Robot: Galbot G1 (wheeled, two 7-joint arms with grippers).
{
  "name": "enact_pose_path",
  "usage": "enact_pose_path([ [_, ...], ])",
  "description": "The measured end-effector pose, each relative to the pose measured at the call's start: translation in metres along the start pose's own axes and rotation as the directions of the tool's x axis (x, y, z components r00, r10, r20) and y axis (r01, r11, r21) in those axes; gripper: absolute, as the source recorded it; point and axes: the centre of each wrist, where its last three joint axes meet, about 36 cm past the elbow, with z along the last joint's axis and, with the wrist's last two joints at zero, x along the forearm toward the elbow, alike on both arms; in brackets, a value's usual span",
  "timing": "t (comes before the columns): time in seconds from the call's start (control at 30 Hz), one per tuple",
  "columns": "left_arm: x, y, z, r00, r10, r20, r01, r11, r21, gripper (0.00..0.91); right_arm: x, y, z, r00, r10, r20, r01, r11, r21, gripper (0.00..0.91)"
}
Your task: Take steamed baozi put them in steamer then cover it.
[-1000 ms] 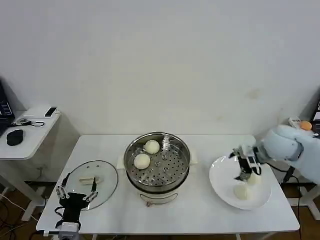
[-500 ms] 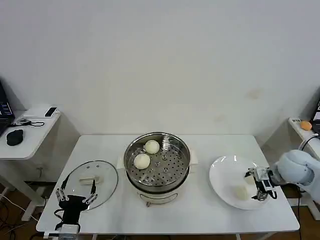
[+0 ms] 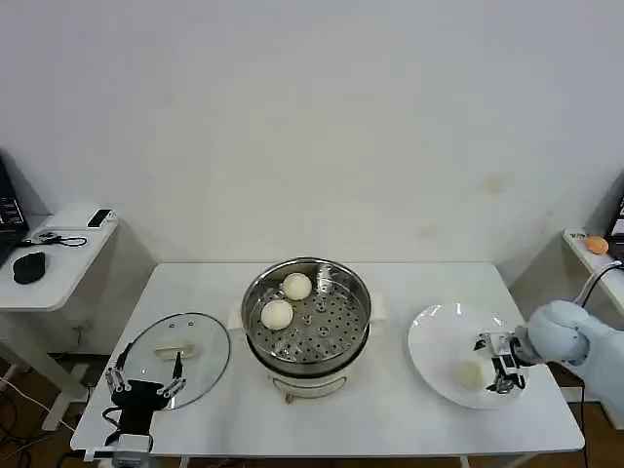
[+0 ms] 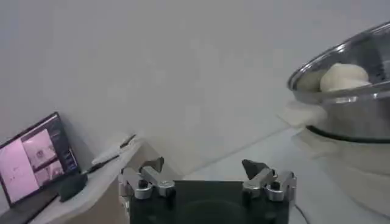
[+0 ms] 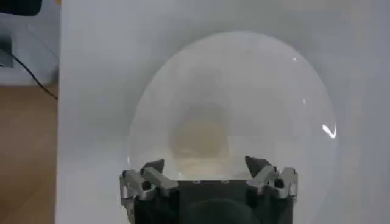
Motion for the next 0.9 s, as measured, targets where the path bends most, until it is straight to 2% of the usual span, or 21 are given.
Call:
enact_pose_path([
  [0.13,-0.002,0.000,0.002,1.000,0.000,-0.006,0.000,1.000,0.000,0.907,-0.008,-0.003,-0.003,1.000,-0.015,0.001,0.015,1.000,-0.005,0.897],
  [0.23,-0.004,0.000,0.003,1.000,0.000,-0.007,0.000,1.000,-0.001,0.907,-0.013,-0.004,-0.006,1.000,-0.027,0.005,0.027,1.000,-0.007,0.796],
  [0.57,-0.007,-0.001,0.002,1.000,0.002,-0.006,-0.002,1.000,0.002,0.907,-0.015,-0.005,-0.007,0.999,-0.049,-0.001,0.049,0.999,-0.017,0.625],
  [0.9,-0.007,0.000,0.002,1.000,0.001,-0.007,-0.001,1.000,0.000,0.907,-0.002,-0.014,-0.004,0.998,-0.060,-0.003,0.060,0.998,-0.008,0.615],
])
